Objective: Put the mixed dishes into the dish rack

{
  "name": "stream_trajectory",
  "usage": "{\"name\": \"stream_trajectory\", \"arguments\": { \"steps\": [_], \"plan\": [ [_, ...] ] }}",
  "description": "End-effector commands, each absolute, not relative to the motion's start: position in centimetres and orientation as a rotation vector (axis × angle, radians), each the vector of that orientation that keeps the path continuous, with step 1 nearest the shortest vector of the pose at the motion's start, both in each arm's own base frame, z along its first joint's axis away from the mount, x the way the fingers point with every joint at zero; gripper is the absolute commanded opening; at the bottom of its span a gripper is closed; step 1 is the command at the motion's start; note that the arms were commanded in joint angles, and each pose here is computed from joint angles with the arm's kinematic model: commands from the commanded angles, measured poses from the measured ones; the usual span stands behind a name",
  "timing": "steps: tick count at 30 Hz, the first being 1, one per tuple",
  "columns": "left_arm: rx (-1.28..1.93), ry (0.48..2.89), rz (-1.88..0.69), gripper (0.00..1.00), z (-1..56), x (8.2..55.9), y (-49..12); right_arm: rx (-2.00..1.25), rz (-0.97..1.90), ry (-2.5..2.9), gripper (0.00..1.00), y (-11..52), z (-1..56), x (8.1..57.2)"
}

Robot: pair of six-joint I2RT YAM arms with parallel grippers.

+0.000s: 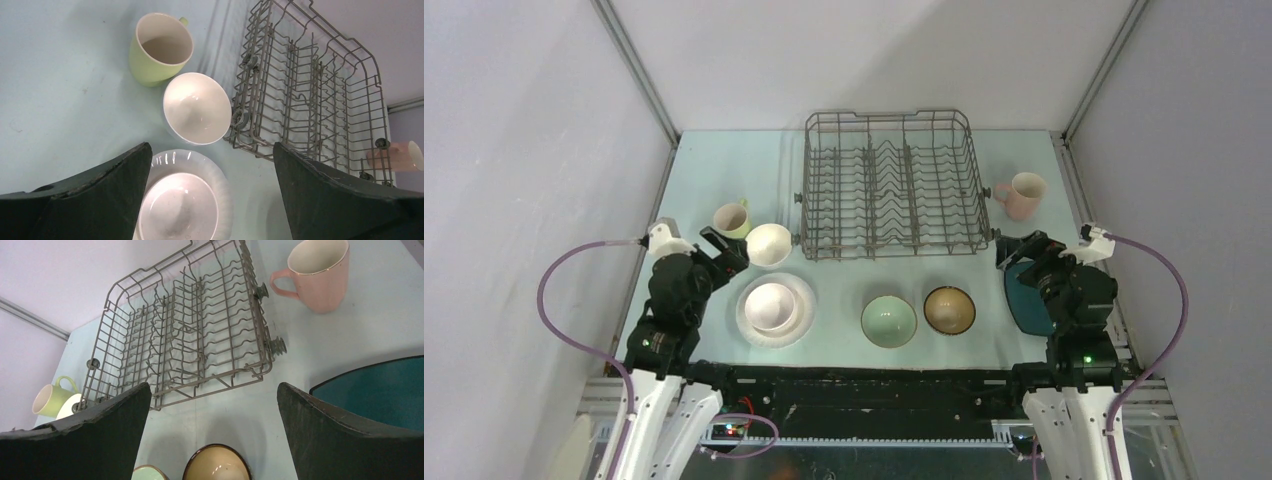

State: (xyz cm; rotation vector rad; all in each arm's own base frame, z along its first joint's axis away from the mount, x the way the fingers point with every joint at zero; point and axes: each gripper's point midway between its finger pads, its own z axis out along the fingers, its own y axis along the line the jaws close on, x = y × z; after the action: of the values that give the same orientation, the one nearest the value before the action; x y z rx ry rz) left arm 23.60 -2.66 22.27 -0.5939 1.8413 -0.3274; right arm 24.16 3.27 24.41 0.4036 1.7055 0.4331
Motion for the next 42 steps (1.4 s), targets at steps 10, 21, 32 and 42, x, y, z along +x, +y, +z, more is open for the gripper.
{"name": "stream_trajectory", "arguments": {
  "steps": [10, 21, 32, 42],
  "plan": [
    [-0.322, 1.703, -0.602, 0.98, 26.7, 23.3, -7.3, 0.506, 0.375, 1.783, 1.00, 2.2, 22.2, 25.9],
    [-0.297, 1.845, -0.761, 0.98, 23.0, 24.8, -10.5, 0.885, 0.076, 1.858, 1.00, -3.1, 20.9, 27.6],
    [-0.270, 1.858, -0.737, 0.98, 23.1, 24.9, -10.4, 1.113, 0.010, 1.805, 0.87, -6.8, 22.1, 33.5],
    [-0.268, 1.879, -0.672, 0.98, 23.0, 24.5, -9.6, 1.279, -0.007, 1.863, 0.82, -9.4, 18.6, 41.2]
  ]
}}
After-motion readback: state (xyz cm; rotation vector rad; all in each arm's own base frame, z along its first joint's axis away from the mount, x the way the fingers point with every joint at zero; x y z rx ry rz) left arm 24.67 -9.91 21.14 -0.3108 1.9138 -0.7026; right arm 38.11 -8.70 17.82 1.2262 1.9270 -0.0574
